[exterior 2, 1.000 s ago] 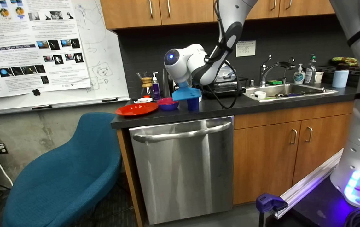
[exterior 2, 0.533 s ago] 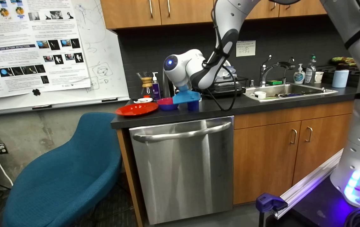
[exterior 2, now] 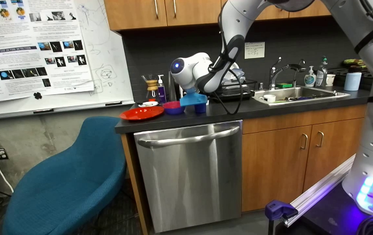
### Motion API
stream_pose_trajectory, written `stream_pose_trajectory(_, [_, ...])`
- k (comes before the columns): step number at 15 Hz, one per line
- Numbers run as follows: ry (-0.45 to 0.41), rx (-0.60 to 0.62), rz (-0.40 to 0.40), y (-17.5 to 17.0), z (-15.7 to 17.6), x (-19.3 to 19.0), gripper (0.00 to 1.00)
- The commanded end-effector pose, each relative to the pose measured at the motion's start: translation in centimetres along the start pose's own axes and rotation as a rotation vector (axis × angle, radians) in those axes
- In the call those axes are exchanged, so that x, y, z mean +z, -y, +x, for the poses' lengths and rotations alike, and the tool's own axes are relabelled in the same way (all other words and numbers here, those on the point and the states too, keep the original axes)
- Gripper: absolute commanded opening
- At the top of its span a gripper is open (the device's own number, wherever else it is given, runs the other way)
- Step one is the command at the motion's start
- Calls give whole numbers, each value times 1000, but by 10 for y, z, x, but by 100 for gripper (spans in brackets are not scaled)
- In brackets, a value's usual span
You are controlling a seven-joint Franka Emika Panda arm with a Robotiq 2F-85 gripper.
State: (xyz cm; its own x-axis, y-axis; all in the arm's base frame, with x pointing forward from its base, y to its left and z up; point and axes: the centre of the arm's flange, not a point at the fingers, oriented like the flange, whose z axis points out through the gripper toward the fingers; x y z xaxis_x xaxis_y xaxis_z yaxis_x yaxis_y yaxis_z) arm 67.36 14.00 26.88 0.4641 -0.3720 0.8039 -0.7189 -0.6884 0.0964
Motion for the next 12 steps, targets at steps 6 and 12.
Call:
stream_pose_trajectory(6, [-5,-1,15,3,10,7,60])
stream_pose_trajectory(12, [12,14,59,-8,14,-10,60])
